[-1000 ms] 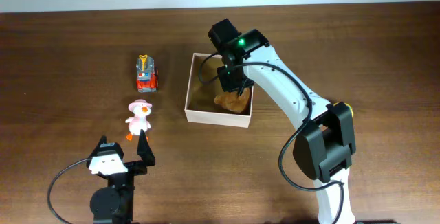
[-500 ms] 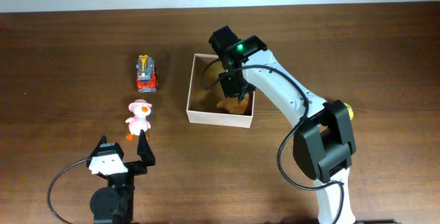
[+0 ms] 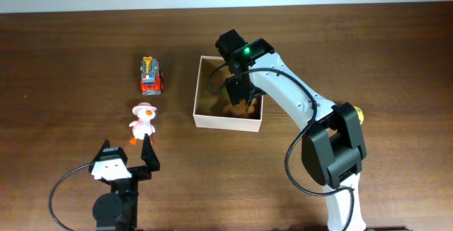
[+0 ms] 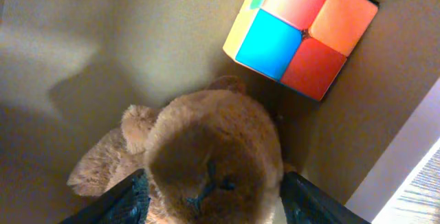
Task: Pack container
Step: 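Open right gripper to release the capybara in the box, then raise right gripper out of box toward the yellow ball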
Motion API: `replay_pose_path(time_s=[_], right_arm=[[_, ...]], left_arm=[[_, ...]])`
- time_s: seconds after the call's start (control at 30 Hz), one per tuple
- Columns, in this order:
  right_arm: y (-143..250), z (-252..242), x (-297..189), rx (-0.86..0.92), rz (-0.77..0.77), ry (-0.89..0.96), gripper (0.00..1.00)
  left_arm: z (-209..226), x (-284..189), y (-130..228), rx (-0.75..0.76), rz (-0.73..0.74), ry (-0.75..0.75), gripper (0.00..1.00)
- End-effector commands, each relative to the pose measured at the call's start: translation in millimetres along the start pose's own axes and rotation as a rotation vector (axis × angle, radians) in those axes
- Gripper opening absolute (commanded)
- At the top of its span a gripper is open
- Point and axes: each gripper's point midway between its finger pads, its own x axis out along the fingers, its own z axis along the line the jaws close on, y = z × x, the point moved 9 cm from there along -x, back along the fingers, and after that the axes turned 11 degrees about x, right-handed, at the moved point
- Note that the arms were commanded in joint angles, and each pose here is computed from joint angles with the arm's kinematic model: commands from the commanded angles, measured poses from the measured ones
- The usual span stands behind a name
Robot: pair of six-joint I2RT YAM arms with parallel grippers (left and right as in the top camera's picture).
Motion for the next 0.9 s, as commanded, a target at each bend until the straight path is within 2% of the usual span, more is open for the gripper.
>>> replay_pose_path(time_s=[0.0, 0.2, 0.37, 0.53, 0.57, 0.7, 0.87], right_arm=[[-1, -3, -13, 0.009, -0.041, 0.004, 0.65], [-10, -1, -25, 0.011, -0.084, -0.016, 0.68], [-20, 0, -58, 0.020, -0.145, -0.044, 0.71], [-27, -6, -97, 0.035, -0.198, -0.064, 0.81], [-27, -9, -103, 0.051, -0.203, -0.059, 0.87], [-31, -37, -128, 0.145, -0.226, -0.009, 0.99], [-34, -91, -151, 0.256, -0.241, 0.040, 0.99]], left_arm=[[-1, 0, 1, 0.015, -0.002, 0.009, 0.99], [-1, 0, 1, 0.015, -0.002, 0.009, 0.99], [-1, 0, 1, 0.015, -0.002, 0.009, 0.99], [-1, 0, 1, 0.015, -0.002, 0.009, 0.99], [-1, 0, 1, 0.015, -0.002, 0.009, 0.99], [-1, 0, 1, 0.015, -0.002, 0.009, 0.99], [-1, 0, 1, 0.015, -0.002, 0.008, 0.99]])
